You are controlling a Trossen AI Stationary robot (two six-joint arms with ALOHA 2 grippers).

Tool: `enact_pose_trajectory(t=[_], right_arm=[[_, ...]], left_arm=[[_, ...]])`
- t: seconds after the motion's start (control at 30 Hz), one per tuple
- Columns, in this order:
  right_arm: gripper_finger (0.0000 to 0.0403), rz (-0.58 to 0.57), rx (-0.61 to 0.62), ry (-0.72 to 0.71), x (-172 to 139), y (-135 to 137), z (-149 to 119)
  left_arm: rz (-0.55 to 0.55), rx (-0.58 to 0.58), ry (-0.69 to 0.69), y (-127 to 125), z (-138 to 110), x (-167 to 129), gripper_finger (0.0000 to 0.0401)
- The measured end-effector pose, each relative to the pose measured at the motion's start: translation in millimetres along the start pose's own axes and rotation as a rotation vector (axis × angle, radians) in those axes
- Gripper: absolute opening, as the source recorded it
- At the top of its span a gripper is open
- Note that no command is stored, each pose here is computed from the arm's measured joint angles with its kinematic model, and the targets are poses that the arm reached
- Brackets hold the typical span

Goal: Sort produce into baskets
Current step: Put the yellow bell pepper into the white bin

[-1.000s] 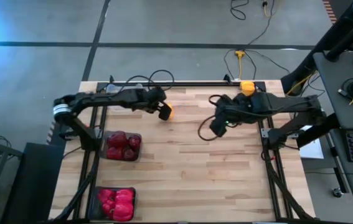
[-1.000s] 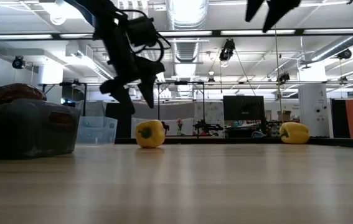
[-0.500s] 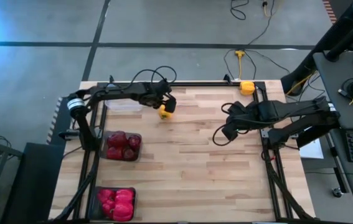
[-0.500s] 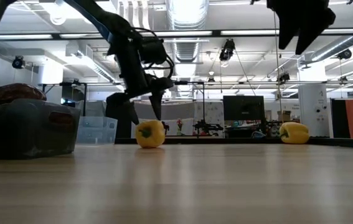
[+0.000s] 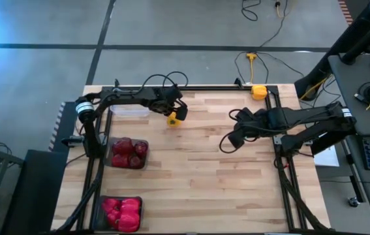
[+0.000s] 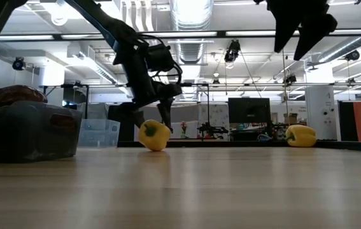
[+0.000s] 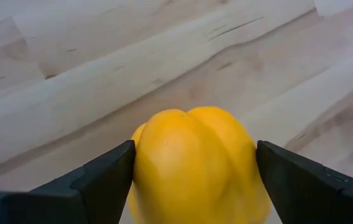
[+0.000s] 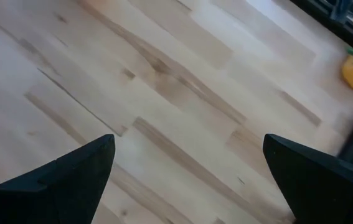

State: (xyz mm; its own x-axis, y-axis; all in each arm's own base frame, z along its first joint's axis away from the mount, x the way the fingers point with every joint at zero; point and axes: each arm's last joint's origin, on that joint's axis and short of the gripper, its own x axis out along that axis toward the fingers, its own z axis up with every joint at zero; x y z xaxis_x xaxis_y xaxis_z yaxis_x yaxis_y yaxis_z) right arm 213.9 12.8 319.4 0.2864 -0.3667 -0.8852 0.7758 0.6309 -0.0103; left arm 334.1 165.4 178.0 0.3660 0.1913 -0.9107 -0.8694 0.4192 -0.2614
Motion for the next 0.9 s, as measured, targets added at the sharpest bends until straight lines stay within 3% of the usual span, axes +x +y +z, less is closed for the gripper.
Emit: enact_pose_trajectory(t=[0.13, 0.33, 0.53, 0.7, 0.77, 0.9], right_arm=[[0.0400, 0.029, 0.016, -0.021, -0.3, 2.8, 2.2], [0.0400, 0.044, 0.032, -0.034, -0.3, 4.5, 3.6], [0.0400, 0.044, 0.051, -0.035, -0.3, 4.5, 3.6], [0.0400, 0.048, 0.063, -0.038, -0.3, 4.9, 4.1], [0.0400, 0.048, 0.069, -0.038, -0.2, 5.0, 4.1], [0.0400, 0.075, 0.077, -0.060, -0.1, 7.3, 7.1]], left_arm=[[0.000, 0.044, 0.000, -0.4, -0.7, 0.2, 0.0288], [-0.007, 0.138, -0.006, -3.4, -4.0, -8.7, 0.0212], [-0.060, 0.211, -0.082, -2.0, -6.2, -51.6, 0.0145], [-0.046, 0.258, -0.096, 7.5, -15.0, -91.7, 0.0132], [-0.015, 0.276, -0.157, 11.8, -17.1, -117.0, 0.0131], [0.181, 0.279, -0.207, 38.3, -20.8, -145.1, 0.0129]])
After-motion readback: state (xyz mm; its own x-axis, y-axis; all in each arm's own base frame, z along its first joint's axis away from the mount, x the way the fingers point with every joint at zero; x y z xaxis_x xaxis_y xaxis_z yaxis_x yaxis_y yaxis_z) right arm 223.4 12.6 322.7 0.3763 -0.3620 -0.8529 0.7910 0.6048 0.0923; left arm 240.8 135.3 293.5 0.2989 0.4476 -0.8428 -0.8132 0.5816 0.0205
